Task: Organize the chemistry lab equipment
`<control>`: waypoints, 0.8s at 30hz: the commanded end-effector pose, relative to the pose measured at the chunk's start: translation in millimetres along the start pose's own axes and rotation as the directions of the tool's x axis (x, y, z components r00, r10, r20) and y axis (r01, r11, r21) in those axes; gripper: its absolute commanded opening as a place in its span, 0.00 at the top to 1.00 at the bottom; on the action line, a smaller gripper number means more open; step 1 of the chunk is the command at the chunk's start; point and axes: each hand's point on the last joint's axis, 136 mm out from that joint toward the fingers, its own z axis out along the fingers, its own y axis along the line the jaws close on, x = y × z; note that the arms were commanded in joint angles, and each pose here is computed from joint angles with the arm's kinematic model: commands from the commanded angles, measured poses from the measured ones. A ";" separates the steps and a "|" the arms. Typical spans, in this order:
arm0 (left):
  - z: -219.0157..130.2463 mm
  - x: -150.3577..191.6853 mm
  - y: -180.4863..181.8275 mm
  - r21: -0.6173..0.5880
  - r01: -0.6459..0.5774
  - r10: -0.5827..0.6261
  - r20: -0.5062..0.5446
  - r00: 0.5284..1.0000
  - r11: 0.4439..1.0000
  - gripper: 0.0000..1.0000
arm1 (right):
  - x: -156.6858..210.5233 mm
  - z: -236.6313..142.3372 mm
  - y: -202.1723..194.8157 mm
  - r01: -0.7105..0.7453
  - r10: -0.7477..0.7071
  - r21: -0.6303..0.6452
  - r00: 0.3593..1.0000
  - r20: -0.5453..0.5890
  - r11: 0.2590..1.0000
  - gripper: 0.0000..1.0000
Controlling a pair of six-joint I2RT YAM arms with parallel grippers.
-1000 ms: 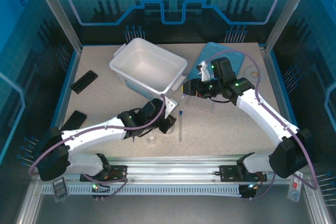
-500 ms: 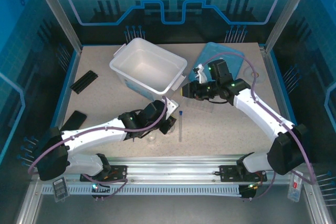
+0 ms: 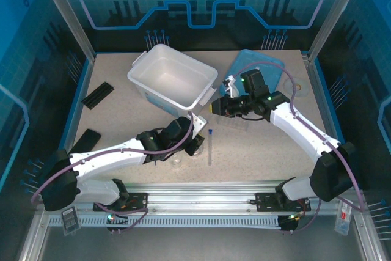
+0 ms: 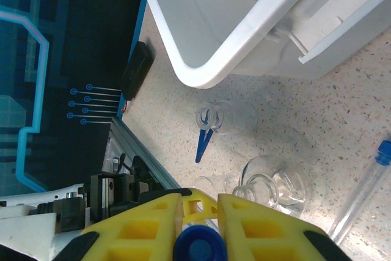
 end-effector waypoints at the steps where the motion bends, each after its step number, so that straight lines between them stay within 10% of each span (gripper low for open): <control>1: -9.1 -19.5 -4.0 0.000 -0.029 0.029 0.058 0.998 1.000 0.87 | 2.4 -0.1 10.8 0.010 -0.011 -0.042 1.000 -0.029 0.999 0.82; 24: -15.1 -27.0 1.0 -0.016 0.074 -0.072 0.088 0.994 0.997 0.37 | -18.2 -48.2 -23.4 0.047 -0.097 0.289 0.982 0.160 0.956 0.84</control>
